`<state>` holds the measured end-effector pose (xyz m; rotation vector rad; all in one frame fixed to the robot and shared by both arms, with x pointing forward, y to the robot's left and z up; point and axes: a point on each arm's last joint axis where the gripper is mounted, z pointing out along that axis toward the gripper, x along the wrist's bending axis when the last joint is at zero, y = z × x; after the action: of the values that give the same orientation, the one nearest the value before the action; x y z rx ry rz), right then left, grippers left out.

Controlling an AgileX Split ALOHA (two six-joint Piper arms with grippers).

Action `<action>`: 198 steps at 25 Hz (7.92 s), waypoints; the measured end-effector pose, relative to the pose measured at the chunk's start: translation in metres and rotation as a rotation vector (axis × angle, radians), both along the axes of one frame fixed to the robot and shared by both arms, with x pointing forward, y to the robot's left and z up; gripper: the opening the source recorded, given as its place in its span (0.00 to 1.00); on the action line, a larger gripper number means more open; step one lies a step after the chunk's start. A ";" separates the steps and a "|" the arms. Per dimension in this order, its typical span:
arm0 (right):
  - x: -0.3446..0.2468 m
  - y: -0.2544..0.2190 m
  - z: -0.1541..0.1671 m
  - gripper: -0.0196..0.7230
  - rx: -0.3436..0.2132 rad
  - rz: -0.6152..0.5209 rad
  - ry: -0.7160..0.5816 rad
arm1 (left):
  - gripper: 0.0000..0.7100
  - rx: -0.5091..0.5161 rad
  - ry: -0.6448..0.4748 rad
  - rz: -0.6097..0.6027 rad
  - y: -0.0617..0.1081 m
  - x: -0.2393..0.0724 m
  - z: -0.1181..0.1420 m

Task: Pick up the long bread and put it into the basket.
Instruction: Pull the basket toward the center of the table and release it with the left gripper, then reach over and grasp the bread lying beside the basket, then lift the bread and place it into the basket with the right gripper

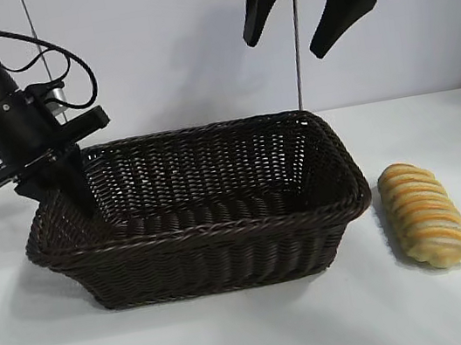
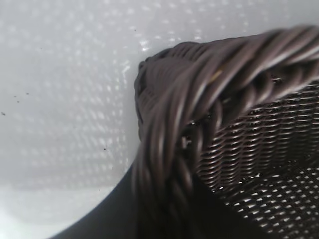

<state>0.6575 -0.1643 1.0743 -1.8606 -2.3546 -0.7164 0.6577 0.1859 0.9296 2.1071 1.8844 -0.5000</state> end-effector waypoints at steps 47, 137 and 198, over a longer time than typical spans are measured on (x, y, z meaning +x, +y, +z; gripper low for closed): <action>0.000 0.000 0.000 0.81 0.000 0.000 0.001 | 0.68 -0.073 -0.276 -0.002 -0.009 -0.053 0.157; -0.018 -0.074 -0.068 0.81 -0.317 -0.212 0.221 | 0.67 -0.106 -0.298 0.033 -0.042 -0.067 0.116; -0.051 -0.080 -0.114 0.18 -0.309 -0.256 0.174 | 0.67 -0.107 -0.303 0.032 -0.042 -0.066 0.116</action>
<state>0.6066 -0.2440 0.9608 -2.2712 -2.2438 -0.1966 0.5914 0.1434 1.0456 1.9550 1.6789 -0.2501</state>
